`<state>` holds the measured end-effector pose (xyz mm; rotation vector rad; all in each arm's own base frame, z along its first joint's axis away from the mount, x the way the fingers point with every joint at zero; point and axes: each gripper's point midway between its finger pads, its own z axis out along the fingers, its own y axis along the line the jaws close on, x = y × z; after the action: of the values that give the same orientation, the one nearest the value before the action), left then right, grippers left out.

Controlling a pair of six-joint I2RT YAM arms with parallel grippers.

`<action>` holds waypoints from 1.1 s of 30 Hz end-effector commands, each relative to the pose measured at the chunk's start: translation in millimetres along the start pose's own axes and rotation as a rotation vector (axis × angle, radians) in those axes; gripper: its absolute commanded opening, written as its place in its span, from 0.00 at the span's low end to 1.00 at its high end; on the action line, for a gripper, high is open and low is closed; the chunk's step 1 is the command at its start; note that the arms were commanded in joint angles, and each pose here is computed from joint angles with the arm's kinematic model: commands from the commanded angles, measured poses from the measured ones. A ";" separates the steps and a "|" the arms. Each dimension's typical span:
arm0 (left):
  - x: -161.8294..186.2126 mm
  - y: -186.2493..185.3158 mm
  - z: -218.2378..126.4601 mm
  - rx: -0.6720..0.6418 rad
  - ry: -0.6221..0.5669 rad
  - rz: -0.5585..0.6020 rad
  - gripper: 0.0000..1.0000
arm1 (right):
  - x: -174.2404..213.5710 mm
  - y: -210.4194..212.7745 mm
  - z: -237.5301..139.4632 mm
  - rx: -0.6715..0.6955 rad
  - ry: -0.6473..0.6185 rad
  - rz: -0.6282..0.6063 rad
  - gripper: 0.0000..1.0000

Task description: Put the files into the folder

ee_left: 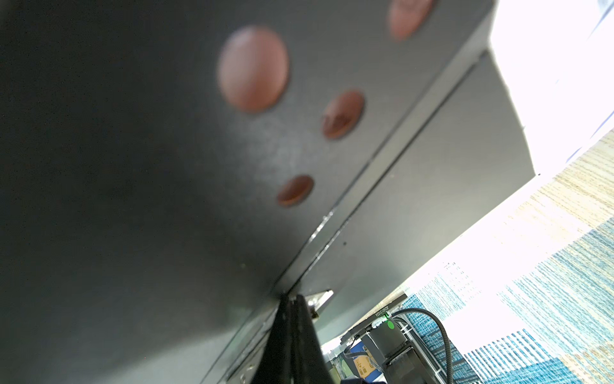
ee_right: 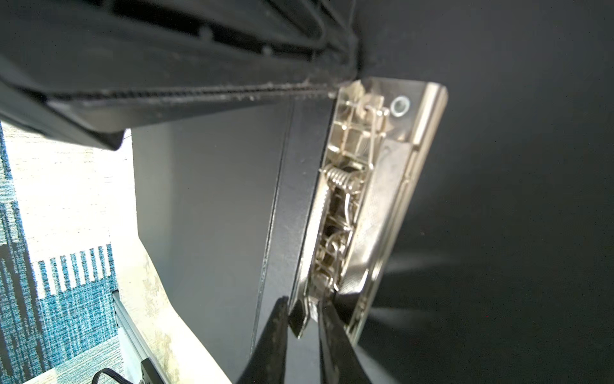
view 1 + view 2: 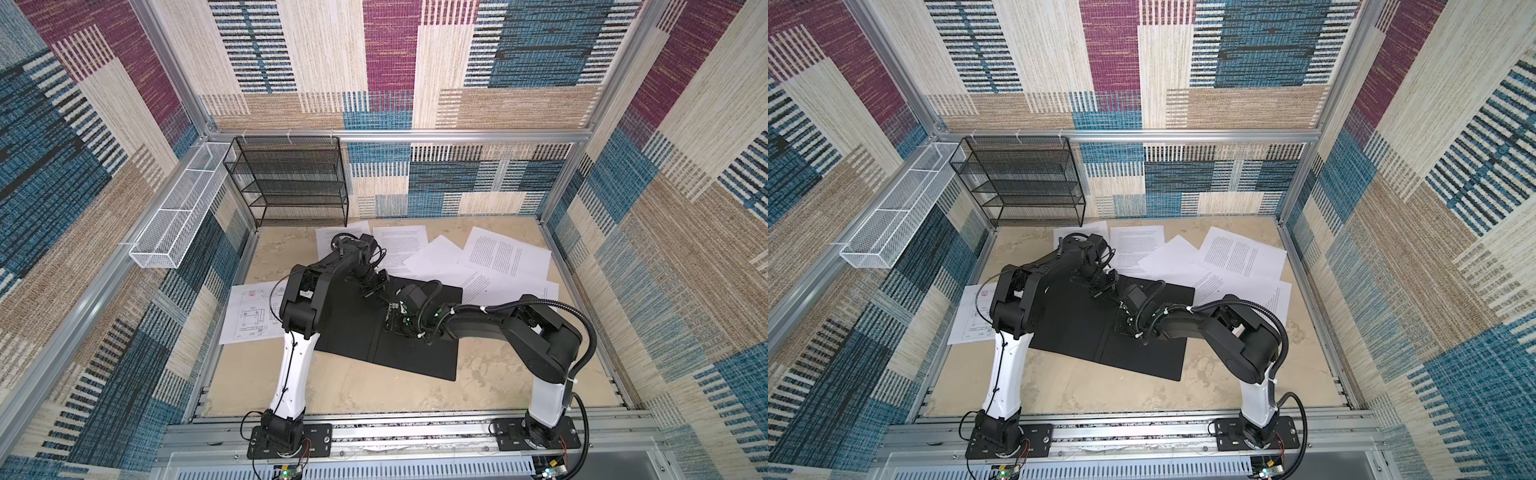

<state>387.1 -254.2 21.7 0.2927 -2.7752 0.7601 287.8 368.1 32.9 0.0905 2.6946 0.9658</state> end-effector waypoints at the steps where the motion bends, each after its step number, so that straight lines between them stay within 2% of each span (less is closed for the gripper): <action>1: -5.0 31.7 11.3 -0.142 -0.026 -0.045 0.05 | 2.4 0.1 2.8 0.003 0.012 0.002 0.13; 7: -6.4 33.4 14.9 -0.143 -0.019 -0.052 0.06 | 4.8 -8.7 1.6 0.036 0.010 0.021 0.00; 12: -7.1 39.7 20.4 -0.160 -0.012 -0.062 0.05 | 11.1 -25.2 4.6 0.076 0.012 0.068 0.00; 17: -9.7 50.5 24.5 -0.193 -0.012 -0.079 0.05 | 26.2 -53.9 5.6 0.125 0.015 0.187 0.00; 26: -11.8 66.1 28.0 -0.245 -0.008 -0.098 0.04 | 39.8 -97.3 -9.5 0.199 -0.066 0.360 0.00; 33: -13.7 72.9 31.3 -0.262 -0.003 -0.107 0.03 | 14.2 -75.6 -28.7 0.144 -0.175 0.305 0.00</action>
<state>379.4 -262.7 10.9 0.3109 -2.6595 0.8248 280.8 332.0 32.5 0.5273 2.5268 1.0815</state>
